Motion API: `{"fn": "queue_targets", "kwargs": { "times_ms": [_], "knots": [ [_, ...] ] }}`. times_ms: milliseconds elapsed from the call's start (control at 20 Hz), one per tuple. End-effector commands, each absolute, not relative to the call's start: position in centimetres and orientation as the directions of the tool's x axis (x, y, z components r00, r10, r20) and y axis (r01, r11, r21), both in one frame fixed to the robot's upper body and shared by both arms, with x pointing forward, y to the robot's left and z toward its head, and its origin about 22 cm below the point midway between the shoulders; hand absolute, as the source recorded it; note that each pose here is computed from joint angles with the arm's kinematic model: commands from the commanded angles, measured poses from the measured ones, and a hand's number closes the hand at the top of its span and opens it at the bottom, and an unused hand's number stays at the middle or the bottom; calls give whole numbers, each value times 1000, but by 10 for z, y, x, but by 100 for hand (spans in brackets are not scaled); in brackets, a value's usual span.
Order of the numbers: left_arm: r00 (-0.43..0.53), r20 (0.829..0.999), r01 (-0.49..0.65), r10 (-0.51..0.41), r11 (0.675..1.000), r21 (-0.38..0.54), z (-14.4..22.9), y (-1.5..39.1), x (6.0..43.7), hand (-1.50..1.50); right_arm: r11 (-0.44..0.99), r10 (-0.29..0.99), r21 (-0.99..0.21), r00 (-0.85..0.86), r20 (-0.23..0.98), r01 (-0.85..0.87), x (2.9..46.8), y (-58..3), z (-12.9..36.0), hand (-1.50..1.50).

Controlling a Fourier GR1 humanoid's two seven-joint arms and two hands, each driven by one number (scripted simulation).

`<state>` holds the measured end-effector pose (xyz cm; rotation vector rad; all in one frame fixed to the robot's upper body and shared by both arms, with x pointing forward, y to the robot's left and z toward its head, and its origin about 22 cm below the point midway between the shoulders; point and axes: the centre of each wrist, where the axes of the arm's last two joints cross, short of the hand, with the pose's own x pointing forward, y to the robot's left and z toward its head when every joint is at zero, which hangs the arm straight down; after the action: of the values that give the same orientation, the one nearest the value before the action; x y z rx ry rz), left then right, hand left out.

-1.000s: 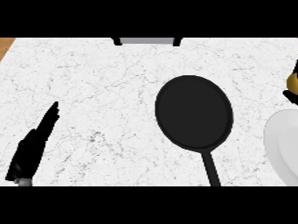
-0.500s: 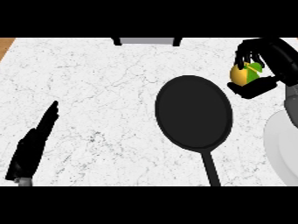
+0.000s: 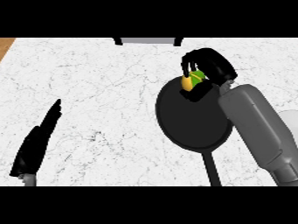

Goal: Pick the lemon from the plate and place it in the pan

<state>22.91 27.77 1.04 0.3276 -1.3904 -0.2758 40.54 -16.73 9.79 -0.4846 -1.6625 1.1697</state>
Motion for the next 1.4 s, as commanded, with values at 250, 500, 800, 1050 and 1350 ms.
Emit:
{"fn": "queue_targets", "kwargs": {
  "times_ms": [250,500,800,1050,1350],
  "knots": [
    [154,908,-2,-390,919,395,13,296,232,0,375,765,-788,-316,561,-489,407,-115,41,150],
    [148,911,-7,-384,921,389,8,283,229,0,550,682,-583,-82,727,-597,399,-105,10,-150],
    [145,914,9,-379,924,381,6,273,234,0,778,460,-474,-141,877,-411,408,-115,18,-150],
    [143,910,6,-389,920,392,16,286,228,0,896,351,-368,-110,930,-249,424,-136,35,-150],
    [164,912,6,-375,925,379,7,277,229,0,962,264,-264,-16,964,-63,444,-191,65,-150]
  ]
}}
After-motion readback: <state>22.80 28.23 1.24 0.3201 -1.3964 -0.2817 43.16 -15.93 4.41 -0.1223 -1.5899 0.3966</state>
